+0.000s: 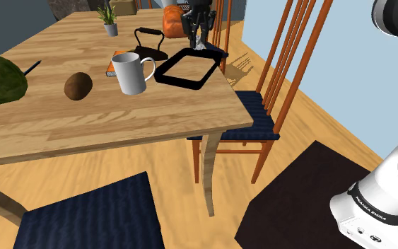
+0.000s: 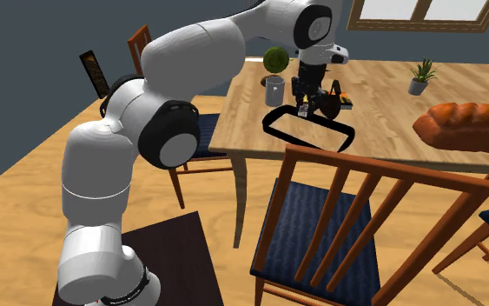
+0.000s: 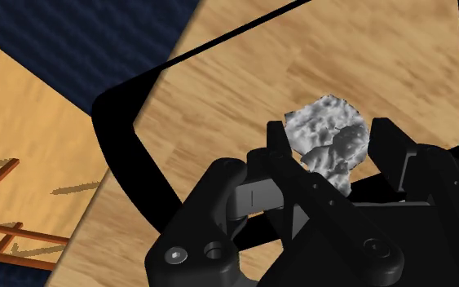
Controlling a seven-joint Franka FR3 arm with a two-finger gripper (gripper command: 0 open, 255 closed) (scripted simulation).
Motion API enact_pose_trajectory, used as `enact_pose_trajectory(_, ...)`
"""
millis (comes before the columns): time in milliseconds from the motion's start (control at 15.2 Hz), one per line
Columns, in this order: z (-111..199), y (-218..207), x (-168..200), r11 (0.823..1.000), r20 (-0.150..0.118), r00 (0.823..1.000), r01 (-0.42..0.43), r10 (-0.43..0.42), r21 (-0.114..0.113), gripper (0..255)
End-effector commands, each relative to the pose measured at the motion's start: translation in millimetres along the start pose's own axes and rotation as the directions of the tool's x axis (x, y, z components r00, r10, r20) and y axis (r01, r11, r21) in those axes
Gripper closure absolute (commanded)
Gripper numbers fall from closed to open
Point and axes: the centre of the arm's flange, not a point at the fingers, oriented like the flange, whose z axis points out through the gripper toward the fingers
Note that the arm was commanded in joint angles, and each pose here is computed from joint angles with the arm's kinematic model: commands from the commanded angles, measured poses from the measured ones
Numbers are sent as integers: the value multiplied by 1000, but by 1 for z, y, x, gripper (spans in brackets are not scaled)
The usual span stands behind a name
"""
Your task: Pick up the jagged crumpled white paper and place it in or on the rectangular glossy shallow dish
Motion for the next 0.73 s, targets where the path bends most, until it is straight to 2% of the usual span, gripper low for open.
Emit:
enact_pose_trajectory(0, 9, 2, 2, 1000, -1, 1000, 0, 0, 0, 255)
enact_pose_trajectory(330, 34, 3, 1, 1000, -1, 1000, 0, 0, 0, 255)
enact_pose_trajectory(660, 34, 3, 1, 1000, -1, 1000, 0, 0, 0, 255)
